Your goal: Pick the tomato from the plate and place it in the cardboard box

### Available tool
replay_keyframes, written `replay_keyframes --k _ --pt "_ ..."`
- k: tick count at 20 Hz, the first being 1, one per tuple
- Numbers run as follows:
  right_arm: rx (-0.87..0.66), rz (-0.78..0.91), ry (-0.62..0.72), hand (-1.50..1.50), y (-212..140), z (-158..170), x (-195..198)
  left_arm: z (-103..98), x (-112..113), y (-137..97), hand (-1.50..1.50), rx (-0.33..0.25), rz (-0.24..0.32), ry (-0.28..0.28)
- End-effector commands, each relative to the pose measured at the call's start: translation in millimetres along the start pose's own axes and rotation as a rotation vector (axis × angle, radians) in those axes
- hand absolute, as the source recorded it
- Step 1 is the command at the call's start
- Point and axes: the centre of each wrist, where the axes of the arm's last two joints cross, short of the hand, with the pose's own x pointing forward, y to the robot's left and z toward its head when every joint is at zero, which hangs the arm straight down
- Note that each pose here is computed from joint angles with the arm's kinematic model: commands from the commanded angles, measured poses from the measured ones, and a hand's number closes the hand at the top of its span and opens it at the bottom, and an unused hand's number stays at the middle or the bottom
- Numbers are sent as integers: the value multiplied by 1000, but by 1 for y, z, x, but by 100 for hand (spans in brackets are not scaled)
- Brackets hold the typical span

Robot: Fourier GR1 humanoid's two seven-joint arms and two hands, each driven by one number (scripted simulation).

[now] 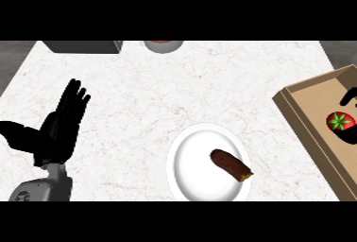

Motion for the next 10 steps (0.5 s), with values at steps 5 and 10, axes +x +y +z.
replay_keyframes --k 5,10 --pt "-243 -230 -104 -150 5 -21 -17 4 -3 1 0 -2 -8 7" --pt "-455 -520 -190 -150 -12 -22 -5 1 1 13 0 19 -12 7"
